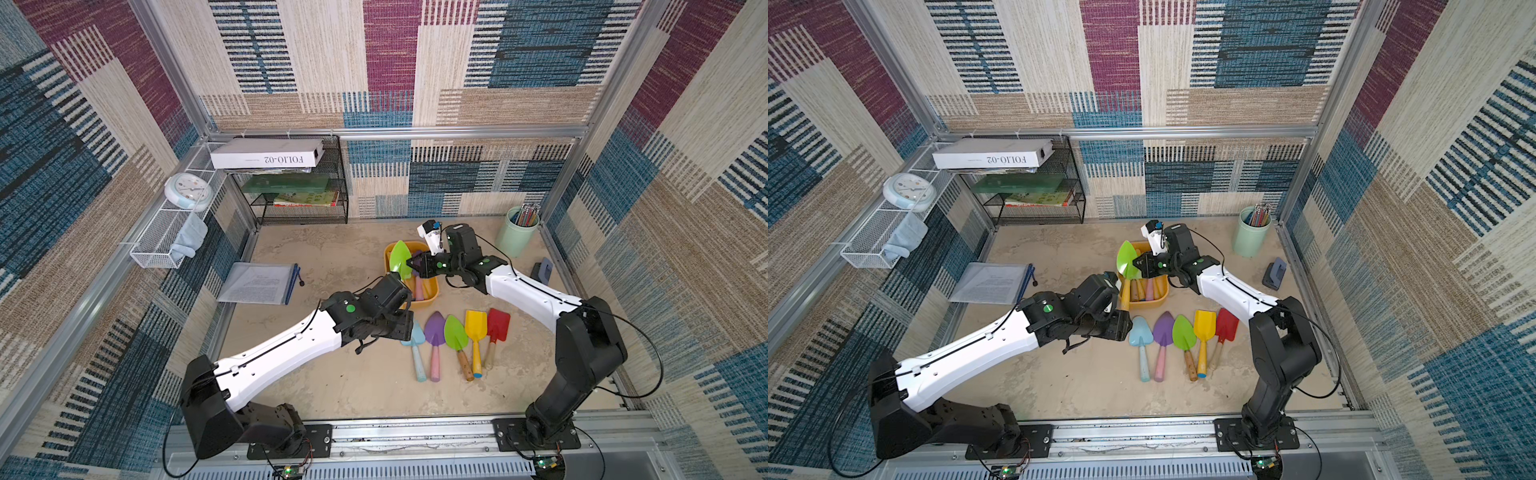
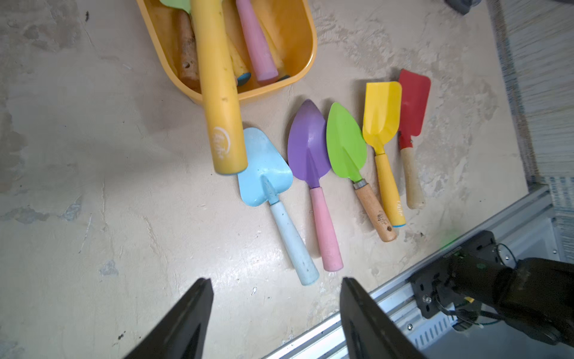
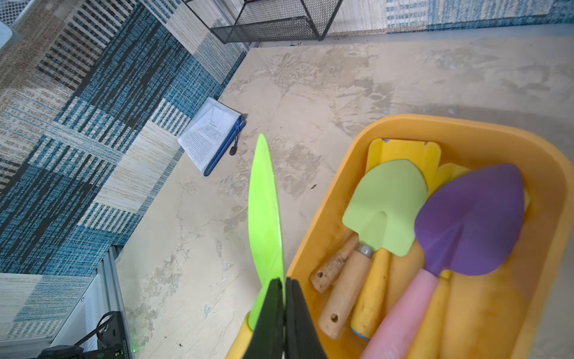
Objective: Put the shovel into the storage box
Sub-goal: Place the shovel in the storage box.
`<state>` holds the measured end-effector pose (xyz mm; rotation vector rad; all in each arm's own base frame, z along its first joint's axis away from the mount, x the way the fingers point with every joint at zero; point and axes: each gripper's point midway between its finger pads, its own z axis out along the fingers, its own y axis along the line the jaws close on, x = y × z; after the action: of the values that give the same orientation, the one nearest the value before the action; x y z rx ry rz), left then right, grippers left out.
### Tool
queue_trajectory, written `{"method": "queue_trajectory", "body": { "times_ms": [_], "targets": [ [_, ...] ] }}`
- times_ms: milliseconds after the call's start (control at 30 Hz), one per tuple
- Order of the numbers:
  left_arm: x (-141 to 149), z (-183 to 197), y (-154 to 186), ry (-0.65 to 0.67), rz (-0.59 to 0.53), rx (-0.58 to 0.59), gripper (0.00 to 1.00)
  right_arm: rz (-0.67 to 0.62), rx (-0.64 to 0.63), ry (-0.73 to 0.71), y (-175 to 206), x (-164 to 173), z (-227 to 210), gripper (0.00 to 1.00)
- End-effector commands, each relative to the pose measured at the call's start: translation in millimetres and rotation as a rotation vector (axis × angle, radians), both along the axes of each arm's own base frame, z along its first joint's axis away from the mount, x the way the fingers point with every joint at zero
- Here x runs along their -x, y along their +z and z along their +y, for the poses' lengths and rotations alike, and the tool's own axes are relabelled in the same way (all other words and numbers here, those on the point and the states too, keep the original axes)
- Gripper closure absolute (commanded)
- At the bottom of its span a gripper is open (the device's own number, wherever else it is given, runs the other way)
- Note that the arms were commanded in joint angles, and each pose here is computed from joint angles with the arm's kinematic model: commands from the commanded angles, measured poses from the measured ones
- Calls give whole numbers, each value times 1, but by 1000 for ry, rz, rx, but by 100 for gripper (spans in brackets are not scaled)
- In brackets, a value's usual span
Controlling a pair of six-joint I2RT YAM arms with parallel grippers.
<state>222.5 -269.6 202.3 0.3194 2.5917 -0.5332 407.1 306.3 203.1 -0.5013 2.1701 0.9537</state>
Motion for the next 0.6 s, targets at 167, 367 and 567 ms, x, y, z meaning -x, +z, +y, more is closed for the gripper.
{"method": "queue_trajectory", "body": {
  "times_ms": [167,367,567],
  "targets": [
    [2,9,38,-34,-157,113,24,36,39,88,-17,-33,-10,100],
    [5,9,42,-52,-181,139,23,56,36,113,-28,-61,-11,100],
    [4,9,40,-51,-183,141,23,80,28,123,-41,-82,-15,100]
  ]
}}
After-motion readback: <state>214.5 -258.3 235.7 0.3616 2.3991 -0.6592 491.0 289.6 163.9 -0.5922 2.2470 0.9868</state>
